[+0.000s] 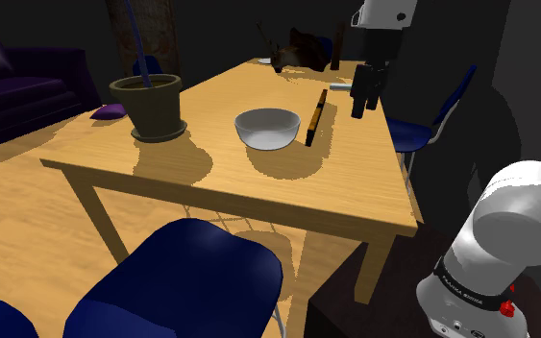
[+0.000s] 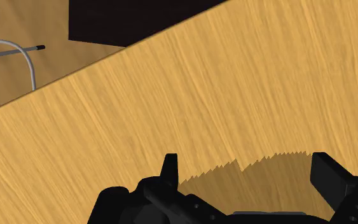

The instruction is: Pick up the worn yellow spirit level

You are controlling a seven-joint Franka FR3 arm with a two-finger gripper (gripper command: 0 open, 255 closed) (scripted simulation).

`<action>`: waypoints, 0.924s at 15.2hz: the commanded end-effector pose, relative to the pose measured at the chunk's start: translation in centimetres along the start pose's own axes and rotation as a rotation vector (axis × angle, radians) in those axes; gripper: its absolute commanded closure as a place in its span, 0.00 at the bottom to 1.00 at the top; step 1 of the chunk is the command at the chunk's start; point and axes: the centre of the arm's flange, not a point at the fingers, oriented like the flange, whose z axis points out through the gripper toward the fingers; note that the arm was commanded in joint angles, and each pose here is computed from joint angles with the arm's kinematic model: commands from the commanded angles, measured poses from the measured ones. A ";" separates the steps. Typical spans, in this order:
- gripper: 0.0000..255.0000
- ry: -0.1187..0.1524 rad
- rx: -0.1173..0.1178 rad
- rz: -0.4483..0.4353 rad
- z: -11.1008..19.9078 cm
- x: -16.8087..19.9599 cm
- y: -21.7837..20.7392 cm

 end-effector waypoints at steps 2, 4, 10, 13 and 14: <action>0.00 -0.001 0.002 0.062 0.1 1.3 0.2; 0.00 -0.002 0.007 0.185 0.3 3.9 0.8; 0.00 -0.006 0.020 0.556 1.0 11.0 4.4; 0.00 -0.008 0.026 0.742 1.3 13.9 7.1; 0.00 -0.008 0.029 0.803 1.5 14.7 8.1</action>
